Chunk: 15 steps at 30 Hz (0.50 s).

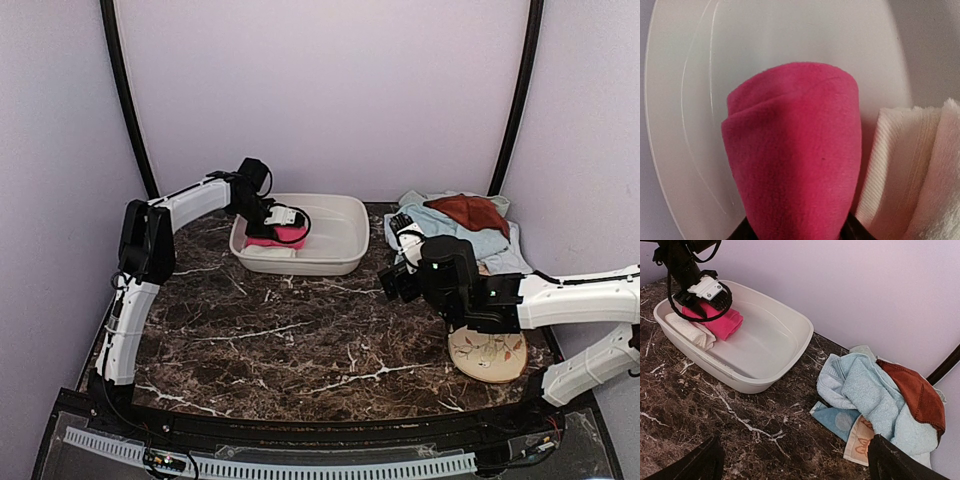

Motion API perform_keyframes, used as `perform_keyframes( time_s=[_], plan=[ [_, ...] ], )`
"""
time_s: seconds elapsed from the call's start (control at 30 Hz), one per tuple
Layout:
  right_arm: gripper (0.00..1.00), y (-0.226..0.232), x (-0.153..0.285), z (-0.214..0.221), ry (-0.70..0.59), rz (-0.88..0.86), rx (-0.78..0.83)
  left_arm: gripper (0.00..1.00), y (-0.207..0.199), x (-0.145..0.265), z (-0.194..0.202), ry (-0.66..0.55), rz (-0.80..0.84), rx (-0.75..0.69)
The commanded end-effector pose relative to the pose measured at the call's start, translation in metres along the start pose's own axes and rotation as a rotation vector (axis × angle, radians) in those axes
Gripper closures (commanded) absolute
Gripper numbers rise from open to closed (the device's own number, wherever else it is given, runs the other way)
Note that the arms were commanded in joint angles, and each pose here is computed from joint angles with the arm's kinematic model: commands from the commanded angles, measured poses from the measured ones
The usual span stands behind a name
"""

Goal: Roll the towels
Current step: Place the towel in the bin.

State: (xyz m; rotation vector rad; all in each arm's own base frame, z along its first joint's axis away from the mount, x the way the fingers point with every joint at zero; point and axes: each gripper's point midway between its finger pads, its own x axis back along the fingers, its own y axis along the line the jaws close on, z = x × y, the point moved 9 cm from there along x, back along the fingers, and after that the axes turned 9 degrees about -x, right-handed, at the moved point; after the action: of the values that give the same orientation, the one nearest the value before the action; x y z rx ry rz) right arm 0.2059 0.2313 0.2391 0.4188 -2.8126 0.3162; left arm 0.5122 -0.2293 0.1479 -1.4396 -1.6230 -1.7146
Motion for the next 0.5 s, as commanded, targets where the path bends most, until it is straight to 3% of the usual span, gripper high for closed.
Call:
perform_keyframes(
  time_s=[0.0,0.3,0.47],
  plan=[
    [0.0,-0.002,-0.001,-0.004,-0.005,0.01,-0.028,0.47,0.005,0.016,-0.004,-0.03,0.02,0.044],
    [0.0,-0.005,0.002,-0.011,-0.008,0.016,-0.027,0.28,0.006,0.041,-0.01,-0.06,0.045,0.038],
    [0.0,-0.005,0.003,-0.011,0.004,0.013,-0.03,0.23,0.002,0.048,-0.007,-0.053,0.08,0.069]
  ],
)
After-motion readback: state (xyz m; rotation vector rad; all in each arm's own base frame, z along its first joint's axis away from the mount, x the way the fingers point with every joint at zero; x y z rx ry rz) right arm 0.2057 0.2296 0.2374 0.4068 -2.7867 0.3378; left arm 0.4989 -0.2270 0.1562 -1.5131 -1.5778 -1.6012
